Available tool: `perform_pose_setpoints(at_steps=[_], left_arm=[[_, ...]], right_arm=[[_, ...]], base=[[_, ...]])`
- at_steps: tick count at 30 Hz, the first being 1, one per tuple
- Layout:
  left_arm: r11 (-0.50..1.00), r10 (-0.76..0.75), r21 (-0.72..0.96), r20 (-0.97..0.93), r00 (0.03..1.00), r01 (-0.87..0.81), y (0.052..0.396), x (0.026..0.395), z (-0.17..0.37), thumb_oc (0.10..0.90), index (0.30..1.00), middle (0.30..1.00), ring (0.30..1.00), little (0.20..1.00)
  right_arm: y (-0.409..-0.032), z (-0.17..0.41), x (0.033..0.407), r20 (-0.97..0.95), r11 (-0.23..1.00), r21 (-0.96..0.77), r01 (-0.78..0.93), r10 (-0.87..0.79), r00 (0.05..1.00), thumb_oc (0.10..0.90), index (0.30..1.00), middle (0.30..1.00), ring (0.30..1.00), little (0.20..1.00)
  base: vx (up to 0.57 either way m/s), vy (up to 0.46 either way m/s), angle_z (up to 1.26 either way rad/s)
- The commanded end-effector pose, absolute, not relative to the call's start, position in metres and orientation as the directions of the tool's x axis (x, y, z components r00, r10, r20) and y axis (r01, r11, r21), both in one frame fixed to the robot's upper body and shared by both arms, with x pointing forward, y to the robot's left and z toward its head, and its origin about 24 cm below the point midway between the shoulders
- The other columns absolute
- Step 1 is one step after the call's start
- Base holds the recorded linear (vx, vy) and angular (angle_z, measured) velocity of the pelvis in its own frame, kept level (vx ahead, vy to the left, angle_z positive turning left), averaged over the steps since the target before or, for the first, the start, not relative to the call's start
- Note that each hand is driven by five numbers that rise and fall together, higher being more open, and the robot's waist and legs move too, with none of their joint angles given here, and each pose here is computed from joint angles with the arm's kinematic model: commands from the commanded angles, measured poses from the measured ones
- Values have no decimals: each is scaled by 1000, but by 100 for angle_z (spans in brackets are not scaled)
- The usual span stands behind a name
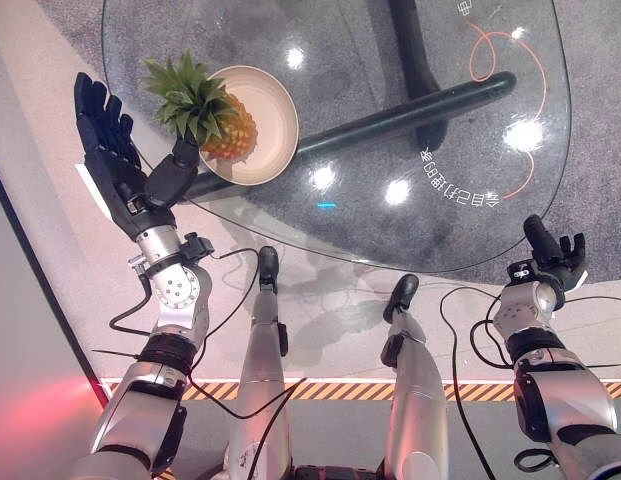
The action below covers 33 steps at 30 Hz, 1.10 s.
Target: Pick up the fruit to the plate
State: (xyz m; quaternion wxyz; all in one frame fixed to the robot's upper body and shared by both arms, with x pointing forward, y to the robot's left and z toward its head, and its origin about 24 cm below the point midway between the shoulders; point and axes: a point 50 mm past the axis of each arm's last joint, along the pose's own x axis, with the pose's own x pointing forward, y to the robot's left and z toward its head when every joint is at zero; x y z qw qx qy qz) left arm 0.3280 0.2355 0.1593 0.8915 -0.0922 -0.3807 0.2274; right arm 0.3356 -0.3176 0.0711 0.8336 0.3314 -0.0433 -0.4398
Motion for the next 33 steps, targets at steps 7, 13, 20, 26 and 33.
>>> perform_pose_setpoints(at_steps=[7,13,20,26,33], left_arm=[[890,454,-359,749,483,-281,240,324,198,800,900,900,900,900],[890,453,-333,721,524,-311,248,324,189,800,900,900,900,900],[870,493,-338,622,608,-360,263,324,166,800,900,900,900,900],[860,510,-238,421,750,-452,275,313,105,800,900,900,900,900],[845,535,-16,30,844,-535,294,267,8,800,900,900,900,900]], right_arm=[[-361,70,304,-189,276,594,756,-865,465,800,900,900,900,900],[-366,56,292,-218,260,560,787,-869,443,800,900,900,900,900],[-369,35,277,-255,270,480,835,-867,427,800,900,900,900,900],[-362,-14,239,-336,313,313,897,-847,412,800,900,900,900,900],[-351,-71,175,-464,455,14,890,-786,409,800,900,900,900,900]], base=[[0,0,0],[1,1,1],[19,6,-1],[98,4,-3],[202,53,0]])
